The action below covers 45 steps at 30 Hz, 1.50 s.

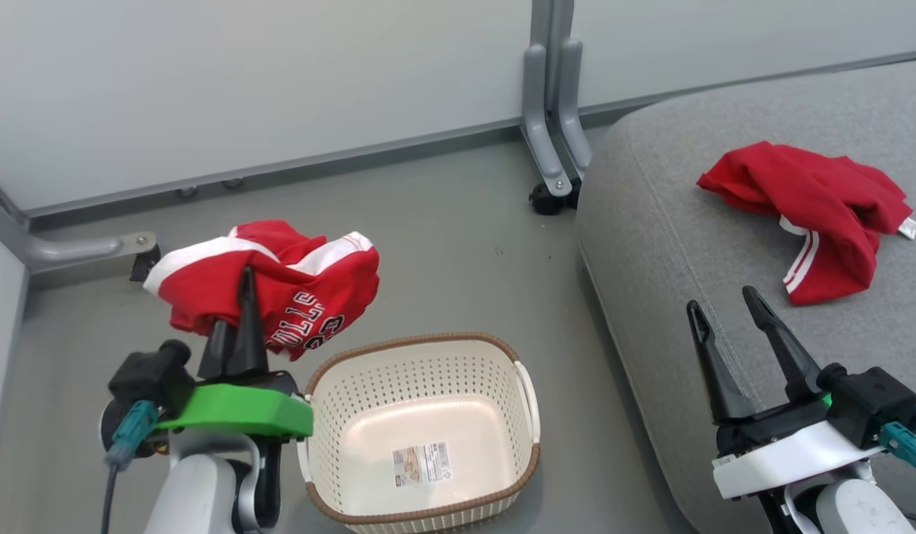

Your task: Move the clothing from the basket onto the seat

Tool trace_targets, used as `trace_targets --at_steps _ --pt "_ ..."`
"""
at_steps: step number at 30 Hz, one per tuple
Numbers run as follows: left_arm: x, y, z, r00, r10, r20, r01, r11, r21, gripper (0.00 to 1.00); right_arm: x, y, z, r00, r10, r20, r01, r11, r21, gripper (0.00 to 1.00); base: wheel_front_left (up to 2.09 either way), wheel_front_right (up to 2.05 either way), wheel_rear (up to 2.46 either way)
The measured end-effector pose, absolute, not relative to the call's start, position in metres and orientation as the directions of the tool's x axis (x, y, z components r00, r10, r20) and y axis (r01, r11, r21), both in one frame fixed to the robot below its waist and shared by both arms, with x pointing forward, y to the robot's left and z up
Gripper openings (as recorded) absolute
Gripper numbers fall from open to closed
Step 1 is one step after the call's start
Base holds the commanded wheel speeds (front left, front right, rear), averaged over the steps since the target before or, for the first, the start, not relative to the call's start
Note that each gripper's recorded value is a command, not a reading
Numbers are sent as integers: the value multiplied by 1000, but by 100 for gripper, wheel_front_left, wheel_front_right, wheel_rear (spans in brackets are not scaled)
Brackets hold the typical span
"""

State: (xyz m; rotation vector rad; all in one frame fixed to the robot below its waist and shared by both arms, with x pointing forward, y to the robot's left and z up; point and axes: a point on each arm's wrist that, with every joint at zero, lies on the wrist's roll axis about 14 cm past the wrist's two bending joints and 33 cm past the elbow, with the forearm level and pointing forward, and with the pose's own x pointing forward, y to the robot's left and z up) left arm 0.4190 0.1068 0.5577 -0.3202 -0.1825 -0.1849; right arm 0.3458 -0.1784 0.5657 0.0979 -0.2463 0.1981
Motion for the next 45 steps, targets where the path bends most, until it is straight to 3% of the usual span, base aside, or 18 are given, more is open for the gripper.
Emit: trace_targets --at_steps 8,27,45 --pt "394 117 591 943 -122 311 230 912 -340 0 342 -163 573 936 217 278 -245 967 71 100 0 0 0" --pt "357 40 615 842 -367 395 499 808 -314 0 341 -148 574 924 258 283 -288 955 68 100 0 0 0" --pt "356 31 619 827 -388 407 526 790 -316 0 340 -151 573 928 250 278 -279 958 69 100 0 0 0"
